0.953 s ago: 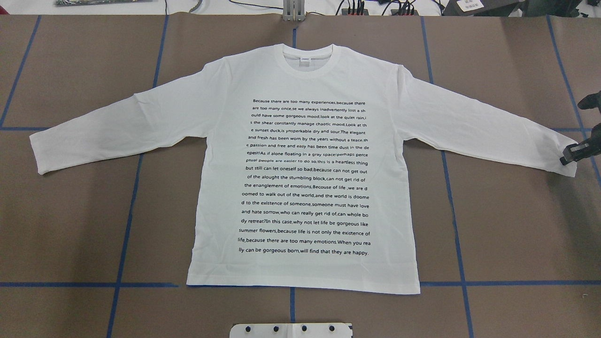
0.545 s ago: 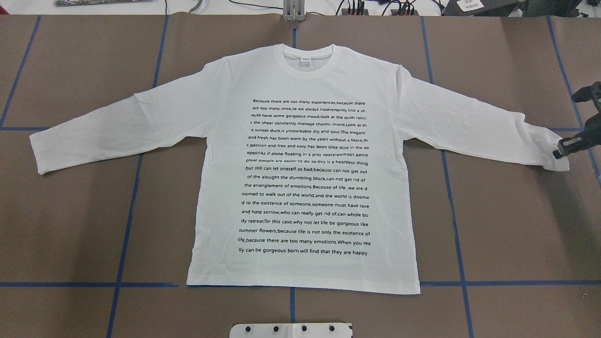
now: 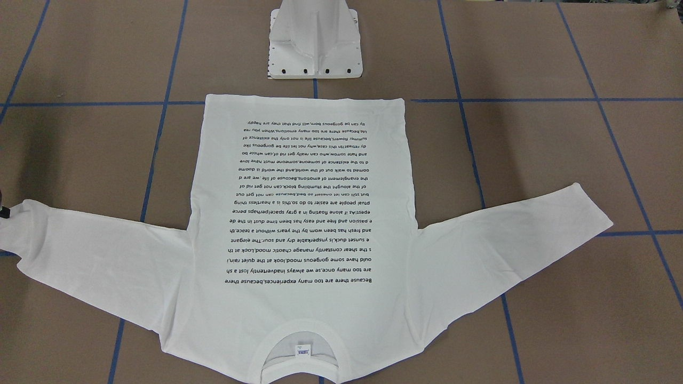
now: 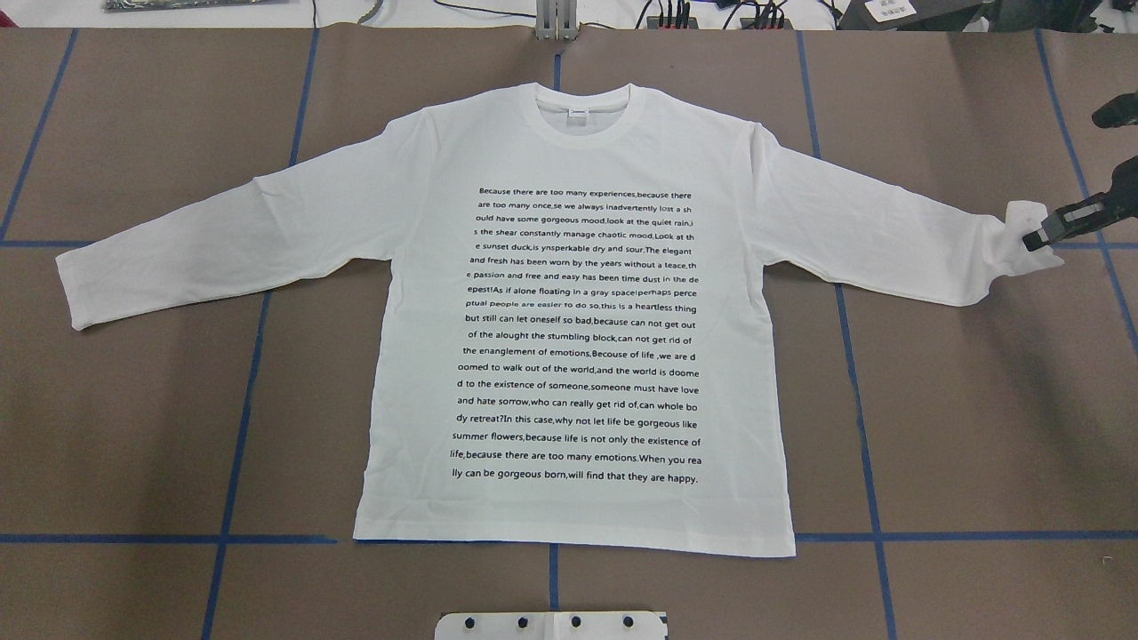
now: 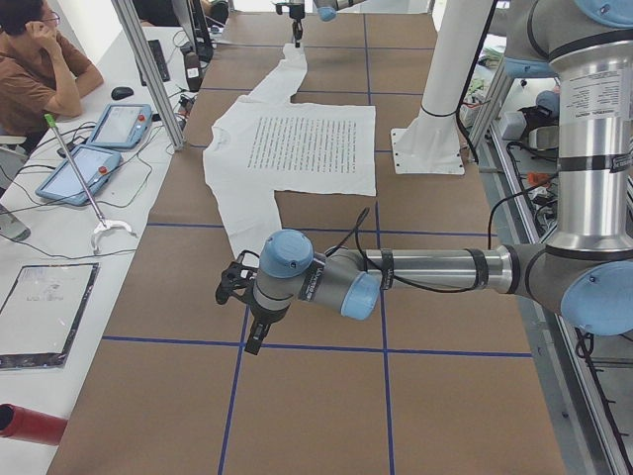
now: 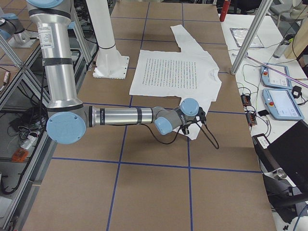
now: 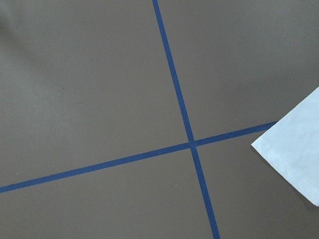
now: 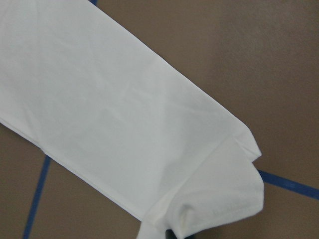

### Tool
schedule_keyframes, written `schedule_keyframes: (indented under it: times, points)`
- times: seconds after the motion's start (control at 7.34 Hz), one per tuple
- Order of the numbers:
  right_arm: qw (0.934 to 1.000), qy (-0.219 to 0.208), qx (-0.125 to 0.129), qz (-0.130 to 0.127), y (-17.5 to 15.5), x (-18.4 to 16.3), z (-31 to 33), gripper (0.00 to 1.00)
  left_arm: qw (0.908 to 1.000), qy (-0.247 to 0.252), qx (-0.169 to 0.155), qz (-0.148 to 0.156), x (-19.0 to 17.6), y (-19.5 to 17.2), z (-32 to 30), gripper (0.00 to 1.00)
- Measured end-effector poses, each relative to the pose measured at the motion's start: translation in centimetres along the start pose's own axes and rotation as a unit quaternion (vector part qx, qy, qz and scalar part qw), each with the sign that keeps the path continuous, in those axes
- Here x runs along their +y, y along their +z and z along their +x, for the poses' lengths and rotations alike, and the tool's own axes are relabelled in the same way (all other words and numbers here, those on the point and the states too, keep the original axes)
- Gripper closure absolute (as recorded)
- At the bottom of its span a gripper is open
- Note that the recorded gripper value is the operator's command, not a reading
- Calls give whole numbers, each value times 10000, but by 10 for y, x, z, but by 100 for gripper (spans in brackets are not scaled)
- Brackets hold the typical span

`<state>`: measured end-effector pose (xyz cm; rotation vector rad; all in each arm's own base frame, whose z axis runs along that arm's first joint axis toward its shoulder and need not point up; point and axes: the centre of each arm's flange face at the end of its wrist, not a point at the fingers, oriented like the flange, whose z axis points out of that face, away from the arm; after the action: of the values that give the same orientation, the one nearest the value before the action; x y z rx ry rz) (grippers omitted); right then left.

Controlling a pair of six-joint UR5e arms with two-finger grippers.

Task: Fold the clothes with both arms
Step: 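Grasp the sleeve cuff nearest the right gripper with the right gripper, then carry the sleeve across the shirt body toward the collar with the right gripper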

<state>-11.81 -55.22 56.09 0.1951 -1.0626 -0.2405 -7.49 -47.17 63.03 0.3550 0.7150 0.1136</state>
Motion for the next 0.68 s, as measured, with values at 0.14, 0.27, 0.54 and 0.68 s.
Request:
schedule_keyframes:
  times: [0.14,0.27,0.54,0.68]
  points:
    - [9992,157,-343,133,-21,-30,-36,100,10000,1,2,1,0,0,0,0]
    - [9968,464,-606,246,-38,-67,-83,100,10000,1,5,1,0,0,0,0]
    - [9904,906,-1021,235,-45,-130,-204,100,10000,6,7,-4,0,0,0,0]
    - [9888,926,-1150,209,-39,-149,-262,100,10000,5,7,-9,1,1,-1,0]
